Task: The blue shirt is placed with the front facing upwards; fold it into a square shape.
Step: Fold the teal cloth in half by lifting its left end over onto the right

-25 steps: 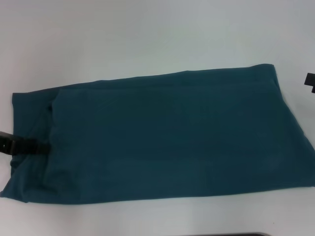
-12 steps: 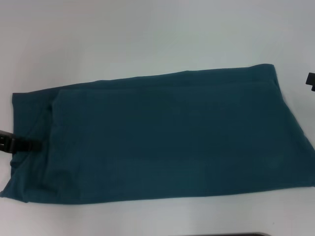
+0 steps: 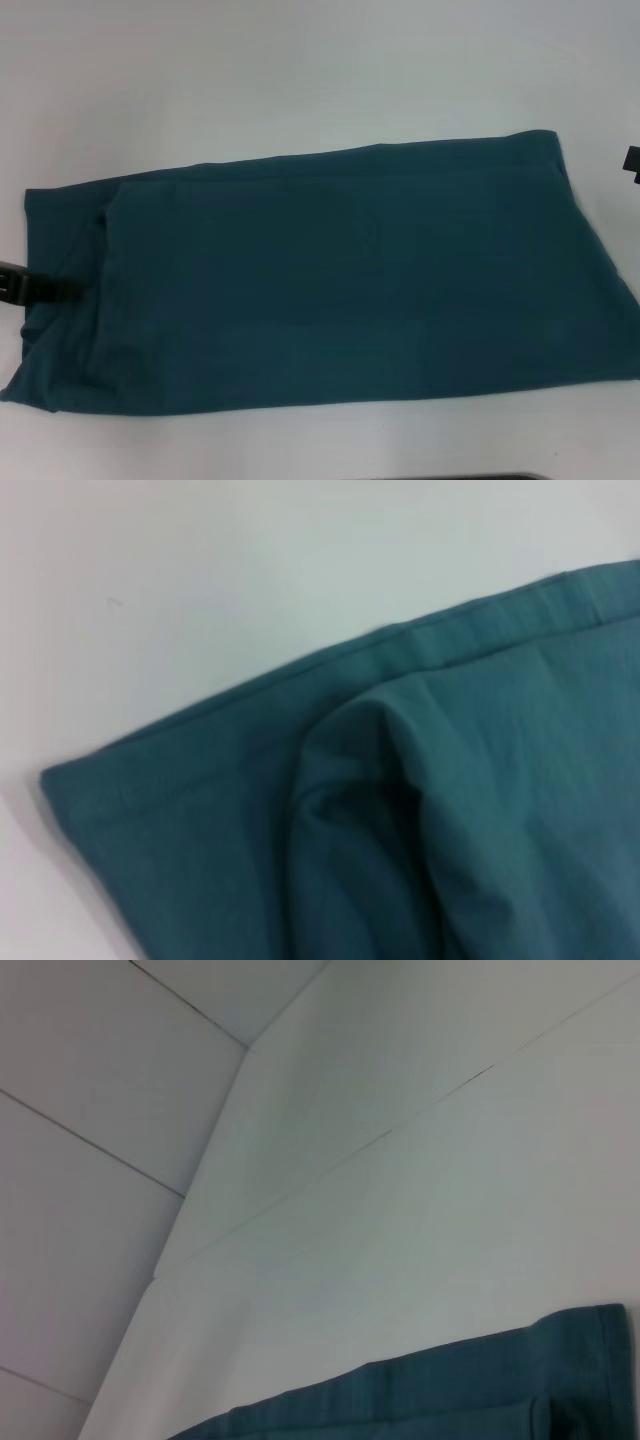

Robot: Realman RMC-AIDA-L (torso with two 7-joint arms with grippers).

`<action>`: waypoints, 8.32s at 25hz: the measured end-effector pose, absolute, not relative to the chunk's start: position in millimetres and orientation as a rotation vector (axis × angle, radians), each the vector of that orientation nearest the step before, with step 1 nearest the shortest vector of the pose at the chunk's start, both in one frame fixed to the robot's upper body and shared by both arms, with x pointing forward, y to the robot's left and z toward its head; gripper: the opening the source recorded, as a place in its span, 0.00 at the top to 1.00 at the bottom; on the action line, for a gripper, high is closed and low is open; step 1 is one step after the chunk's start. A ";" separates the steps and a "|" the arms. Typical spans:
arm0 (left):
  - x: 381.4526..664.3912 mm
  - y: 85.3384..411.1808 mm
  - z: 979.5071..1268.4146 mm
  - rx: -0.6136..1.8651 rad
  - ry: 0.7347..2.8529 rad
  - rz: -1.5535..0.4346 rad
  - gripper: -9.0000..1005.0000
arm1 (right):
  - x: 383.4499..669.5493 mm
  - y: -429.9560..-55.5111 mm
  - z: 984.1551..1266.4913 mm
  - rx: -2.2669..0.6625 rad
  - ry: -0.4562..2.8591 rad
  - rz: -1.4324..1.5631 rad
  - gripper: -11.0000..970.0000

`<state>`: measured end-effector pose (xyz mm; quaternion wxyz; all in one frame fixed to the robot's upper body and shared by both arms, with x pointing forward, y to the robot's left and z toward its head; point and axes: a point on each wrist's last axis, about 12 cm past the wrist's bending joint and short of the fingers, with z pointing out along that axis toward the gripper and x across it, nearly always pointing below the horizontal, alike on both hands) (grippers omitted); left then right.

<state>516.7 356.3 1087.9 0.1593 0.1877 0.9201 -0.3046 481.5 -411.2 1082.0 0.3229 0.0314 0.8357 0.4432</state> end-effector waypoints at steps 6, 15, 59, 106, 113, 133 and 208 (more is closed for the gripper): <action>518.9 360.3 1096.2 0.518 2.649 -0.893 0.88 | 481.5 -411.2 1082.0 0.083 2.193 1.164 0.25; 515.7 361.7 1101.7 0.556 2.670 -0.926 0.61 | 480.1 -412.6 1080.8 0.093 2.197 1.156 0.25; 527.1 344.6 1095.8 0.672 2.687 -0.887 0.81 | 482.1 -412.6 1082.2 0.103 2.195 1.161 0.25; 528.1 341.8 1097.5 0.680 2.742 -0.883 0.62 | 482.5 -412.8 1081.6 0.109 2.196 1.156 0.27; 531.7 338.4 1097.4 0.713 2.736 -0.852 0.63 | 482.8 -412.8 1082.1 0.107 2.195 1.157 0.28; 535.1 331.5 1100.4 0.779 2.702 -0.866 0.88 | 483.1 -412.4 1082.9 0.104 2.188 1.162 0.30; 536.4 336.7 1104.0 0.636 2.775 -0.863 0.69 | 483.8 -413.5 1085.8 0.112 2.171 1.169 0.28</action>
